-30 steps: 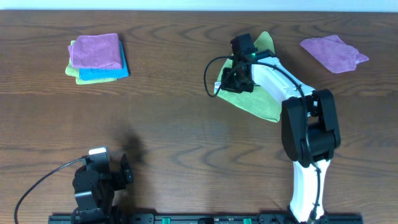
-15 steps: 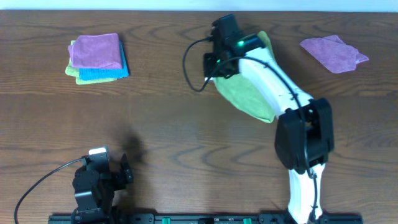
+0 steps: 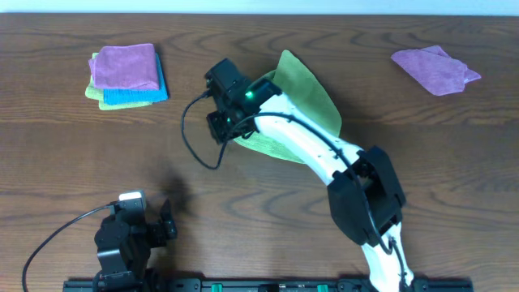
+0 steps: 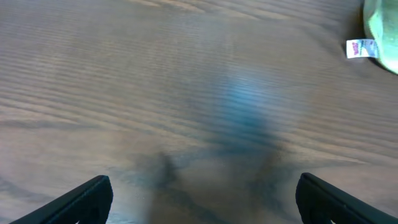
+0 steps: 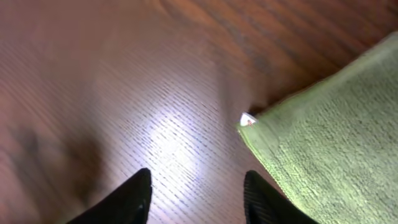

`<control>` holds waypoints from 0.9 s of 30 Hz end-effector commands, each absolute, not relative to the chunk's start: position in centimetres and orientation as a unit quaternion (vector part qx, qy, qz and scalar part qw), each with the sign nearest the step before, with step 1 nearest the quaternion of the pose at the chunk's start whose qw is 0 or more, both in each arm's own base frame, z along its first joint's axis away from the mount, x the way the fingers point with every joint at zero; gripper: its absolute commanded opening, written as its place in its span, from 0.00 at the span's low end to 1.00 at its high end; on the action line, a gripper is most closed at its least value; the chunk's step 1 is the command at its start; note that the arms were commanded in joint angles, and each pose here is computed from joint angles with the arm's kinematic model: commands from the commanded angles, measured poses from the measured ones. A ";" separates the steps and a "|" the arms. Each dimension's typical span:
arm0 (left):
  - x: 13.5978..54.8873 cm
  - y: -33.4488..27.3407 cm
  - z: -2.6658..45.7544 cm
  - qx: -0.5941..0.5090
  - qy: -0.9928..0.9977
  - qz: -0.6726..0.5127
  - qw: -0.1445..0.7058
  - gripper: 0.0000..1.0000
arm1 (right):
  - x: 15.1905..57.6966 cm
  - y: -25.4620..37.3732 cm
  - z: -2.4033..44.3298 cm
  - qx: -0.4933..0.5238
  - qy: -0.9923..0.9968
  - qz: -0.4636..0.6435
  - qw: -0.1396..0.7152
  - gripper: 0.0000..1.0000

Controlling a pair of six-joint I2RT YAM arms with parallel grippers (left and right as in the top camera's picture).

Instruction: Fold the cloth

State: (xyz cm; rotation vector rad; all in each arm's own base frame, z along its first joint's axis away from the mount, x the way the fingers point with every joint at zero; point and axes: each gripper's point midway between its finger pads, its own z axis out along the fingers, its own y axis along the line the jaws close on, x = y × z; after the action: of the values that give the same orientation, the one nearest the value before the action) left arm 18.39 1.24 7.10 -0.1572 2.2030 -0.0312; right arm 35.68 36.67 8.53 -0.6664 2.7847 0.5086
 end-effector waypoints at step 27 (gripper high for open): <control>27.2 -3.9 21.0 -0.111 0.934 -0.229 0.249 0.95 | 36.6 17.4 15.9 -0.071 0.986 0.150 0.032 0.56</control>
State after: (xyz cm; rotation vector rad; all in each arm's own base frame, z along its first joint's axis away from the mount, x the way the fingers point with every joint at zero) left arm 25.44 -2.66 19.54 -0.3204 2.5039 -0.5022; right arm 36.47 18.62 14.89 -0.1700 3.0655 0.5237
